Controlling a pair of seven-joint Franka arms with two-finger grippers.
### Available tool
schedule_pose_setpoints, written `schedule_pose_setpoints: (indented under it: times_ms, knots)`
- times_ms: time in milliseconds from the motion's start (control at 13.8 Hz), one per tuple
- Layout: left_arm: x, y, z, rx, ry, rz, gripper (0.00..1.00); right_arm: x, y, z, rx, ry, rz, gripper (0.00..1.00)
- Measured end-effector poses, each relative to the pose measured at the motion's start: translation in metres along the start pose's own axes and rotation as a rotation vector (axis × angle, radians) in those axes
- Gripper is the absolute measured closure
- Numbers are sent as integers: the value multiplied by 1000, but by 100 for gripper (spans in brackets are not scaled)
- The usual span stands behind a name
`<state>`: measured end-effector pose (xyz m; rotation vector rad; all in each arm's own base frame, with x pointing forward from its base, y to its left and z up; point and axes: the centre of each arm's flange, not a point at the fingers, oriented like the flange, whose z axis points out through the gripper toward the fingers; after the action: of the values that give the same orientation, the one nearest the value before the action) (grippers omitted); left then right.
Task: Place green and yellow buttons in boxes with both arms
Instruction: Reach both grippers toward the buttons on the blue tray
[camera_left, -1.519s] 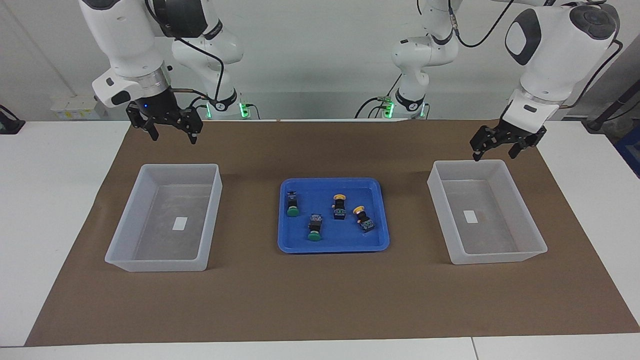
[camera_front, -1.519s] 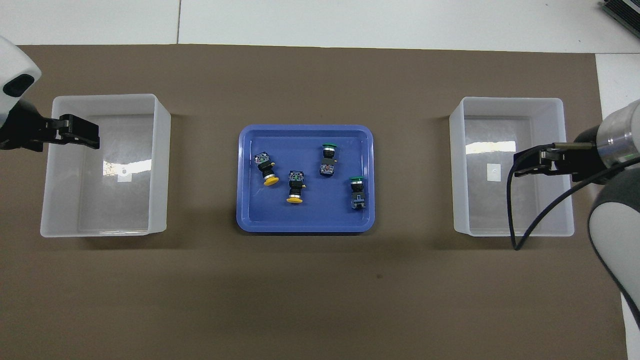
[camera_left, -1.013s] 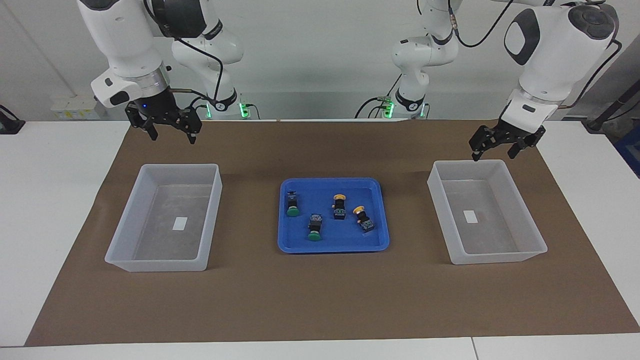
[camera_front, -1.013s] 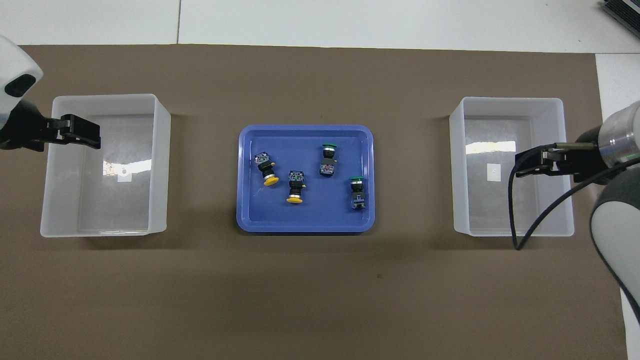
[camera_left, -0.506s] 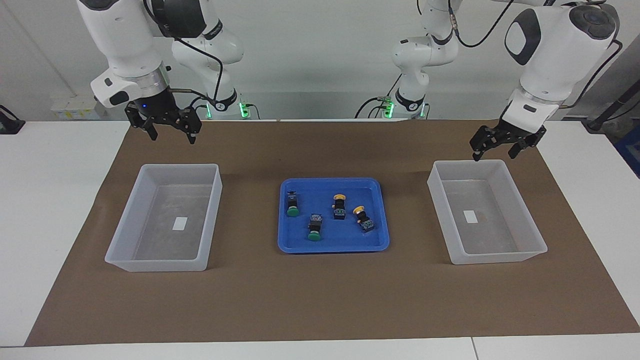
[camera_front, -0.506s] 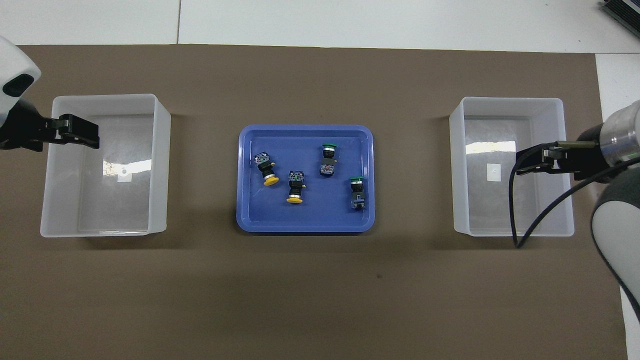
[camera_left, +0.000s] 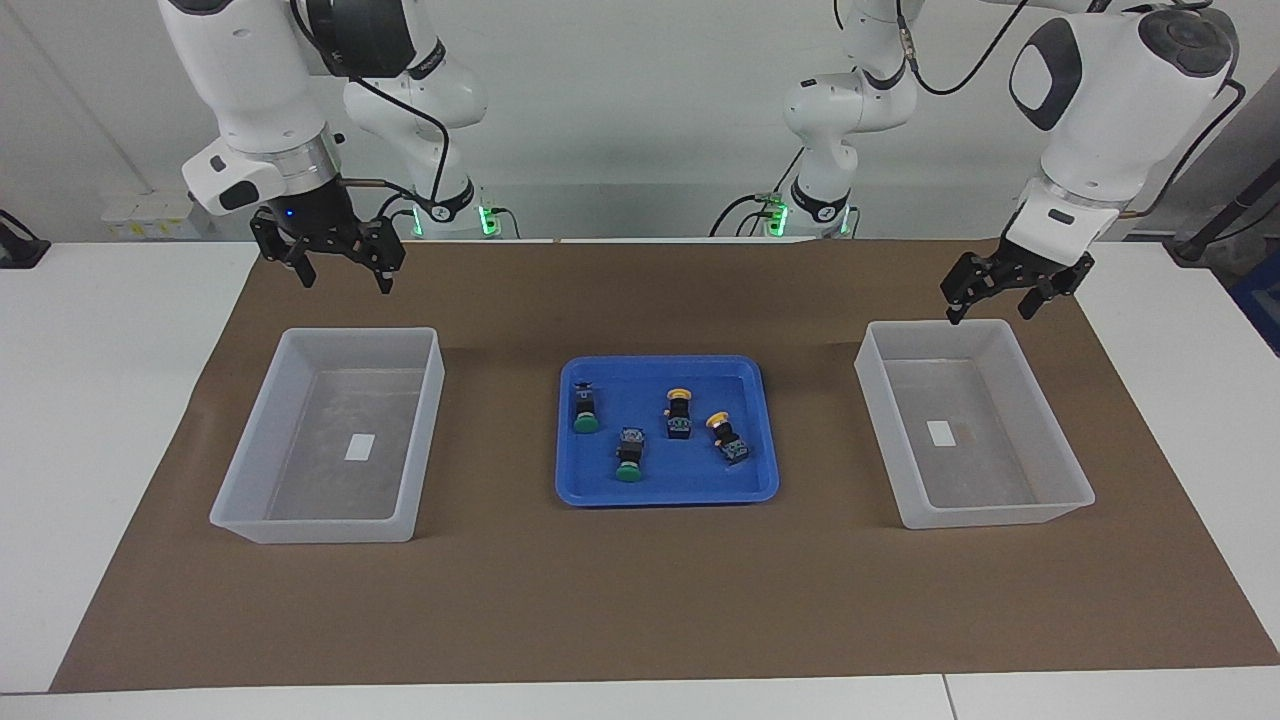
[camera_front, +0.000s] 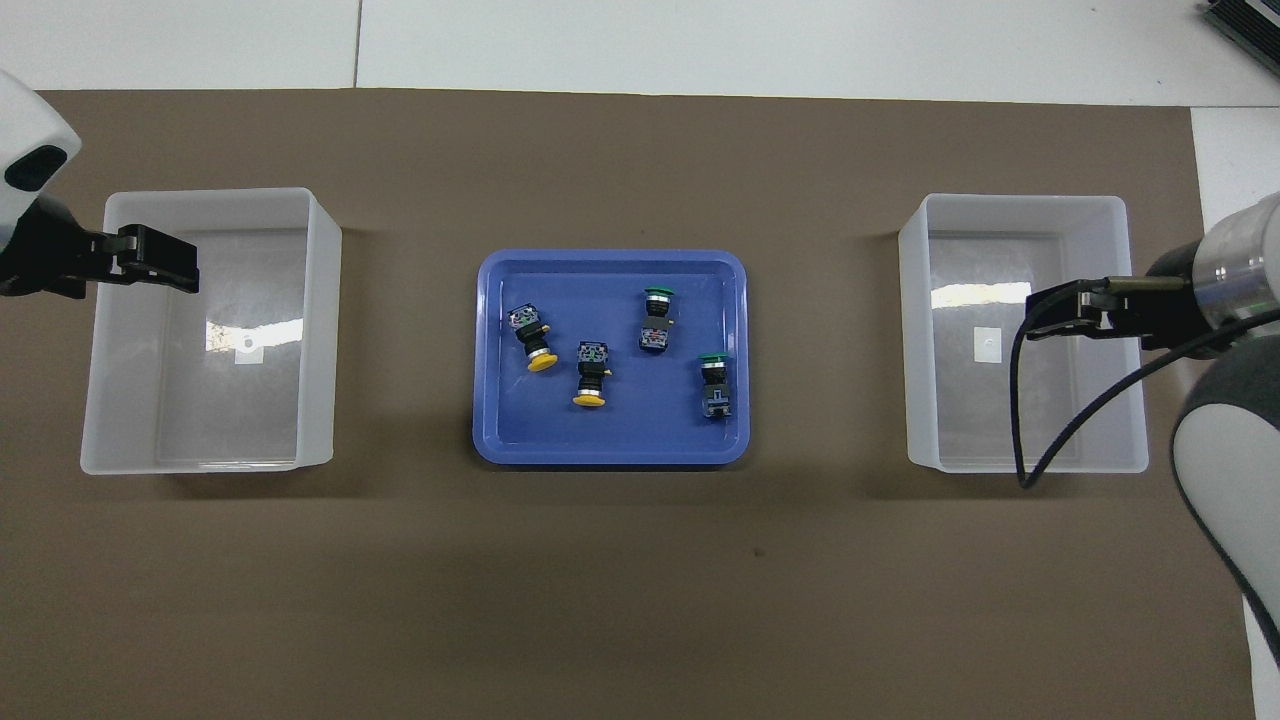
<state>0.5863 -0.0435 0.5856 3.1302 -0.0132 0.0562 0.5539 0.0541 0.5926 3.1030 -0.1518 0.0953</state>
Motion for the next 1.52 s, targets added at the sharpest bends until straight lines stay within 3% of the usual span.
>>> schedule_pose_setpoints:
  times_ms: [506, 796, 1085, 1519]
  knots:
    - [-4, 10, -1, -10, 10, 14, 0, 5, -90, 41, 26, 43, 10, 0]
    - [-5, 40, 3, -18, 33, 33, 0, -1, -160, 75, 44, 53, 12, 0]
    - [-23, 104, 35, -28, 53, 26, 0, -10, -223, 120, 69, 71, 0, 0]
    - [-43, 174, 92, -60, 90, -53, 0, -45, -261, 193, 67, 52, -77, 0]
